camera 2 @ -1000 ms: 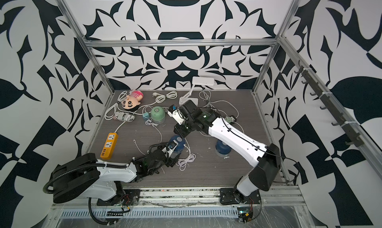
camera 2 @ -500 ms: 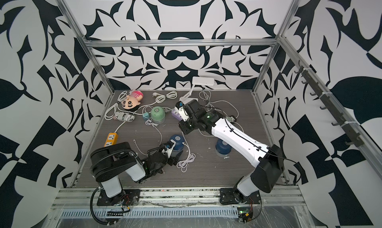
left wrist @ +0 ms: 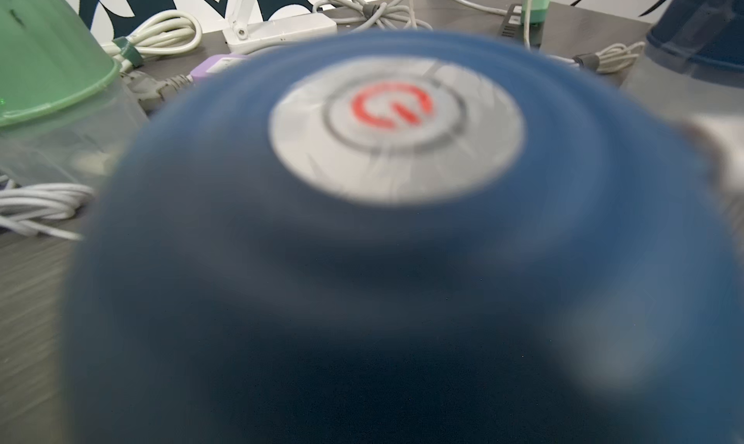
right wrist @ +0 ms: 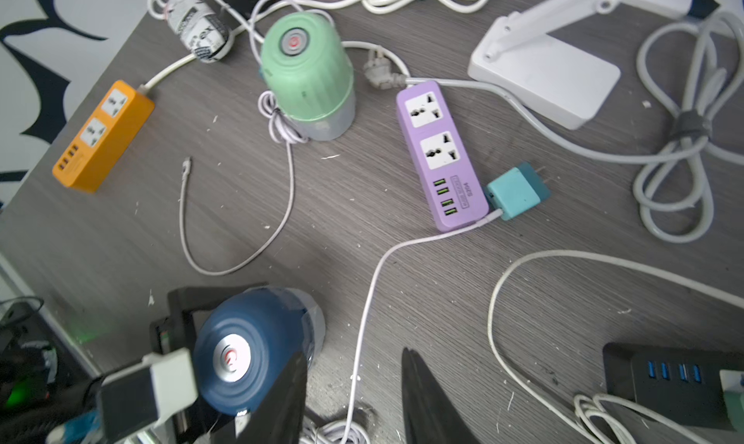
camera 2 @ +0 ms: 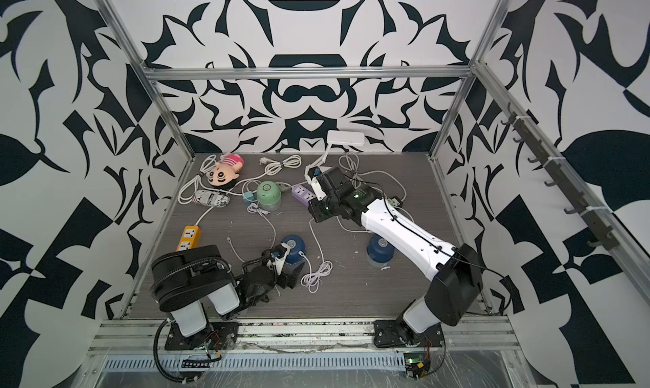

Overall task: Charge the cordless meat grinders
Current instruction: Place the cordless meat grinder at the center of the board, then pick up the plug from the center of the board.

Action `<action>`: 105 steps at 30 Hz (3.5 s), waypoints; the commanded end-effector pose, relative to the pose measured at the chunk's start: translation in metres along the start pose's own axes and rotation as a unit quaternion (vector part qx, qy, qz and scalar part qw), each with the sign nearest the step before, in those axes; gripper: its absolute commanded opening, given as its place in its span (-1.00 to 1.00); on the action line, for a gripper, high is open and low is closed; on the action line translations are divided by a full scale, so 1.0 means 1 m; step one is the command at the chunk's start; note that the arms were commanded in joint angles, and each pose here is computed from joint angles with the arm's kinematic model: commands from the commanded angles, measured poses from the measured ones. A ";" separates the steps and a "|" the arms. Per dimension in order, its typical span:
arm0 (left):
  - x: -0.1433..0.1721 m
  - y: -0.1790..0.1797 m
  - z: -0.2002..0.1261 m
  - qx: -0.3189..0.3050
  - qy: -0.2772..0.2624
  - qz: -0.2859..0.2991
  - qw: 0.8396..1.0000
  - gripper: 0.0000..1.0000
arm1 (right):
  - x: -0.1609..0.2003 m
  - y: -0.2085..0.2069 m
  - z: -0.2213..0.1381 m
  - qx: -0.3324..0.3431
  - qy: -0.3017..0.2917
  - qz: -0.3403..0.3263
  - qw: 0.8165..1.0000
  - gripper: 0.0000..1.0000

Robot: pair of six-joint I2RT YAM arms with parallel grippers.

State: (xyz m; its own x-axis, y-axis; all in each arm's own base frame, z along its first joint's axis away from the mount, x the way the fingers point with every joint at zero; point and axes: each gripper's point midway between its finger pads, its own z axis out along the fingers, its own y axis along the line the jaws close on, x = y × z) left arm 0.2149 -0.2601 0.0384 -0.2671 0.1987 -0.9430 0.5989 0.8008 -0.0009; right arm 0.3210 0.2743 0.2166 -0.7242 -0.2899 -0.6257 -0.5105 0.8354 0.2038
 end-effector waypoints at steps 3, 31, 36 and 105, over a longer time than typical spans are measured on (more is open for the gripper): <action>-0.008 0.001 -0.015 -0.021 -0.023 -0.023 0.999 0.99 | -0.016 -0.011 0.013 0.016 -0.008 0.060 0.998 -0.11; -0.081 0.049 -0.104 -0.089 -0.014 -0.114 0.989 0.99 | -0.022 -0.145 0.143 0.204 0.013 0.284 0.937 0.17; -0.087 0.041 -0.100 -0.074 -0.011 -0.102 0.992 0.99 | -0.030 -0.154 0.148 0.225 -0.006 0.302 0.926 0.35; -0.252 0.041 0.019 0.136 -0.129 -0.343 0.920 0.83 | -0.091 -0.047 0.028 -0.113 -0.187 0.473 0.853 -0.66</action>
State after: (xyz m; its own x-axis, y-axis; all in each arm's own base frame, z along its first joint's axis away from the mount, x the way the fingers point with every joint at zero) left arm 0.3160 -0.2787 0.2406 -0.4977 -0.3792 -0.7801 0.4874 0.6217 -0.6131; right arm 0.4229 0.2648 0.2072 -0.7066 0.6280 -0.3261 0.1716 0.5991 0.7820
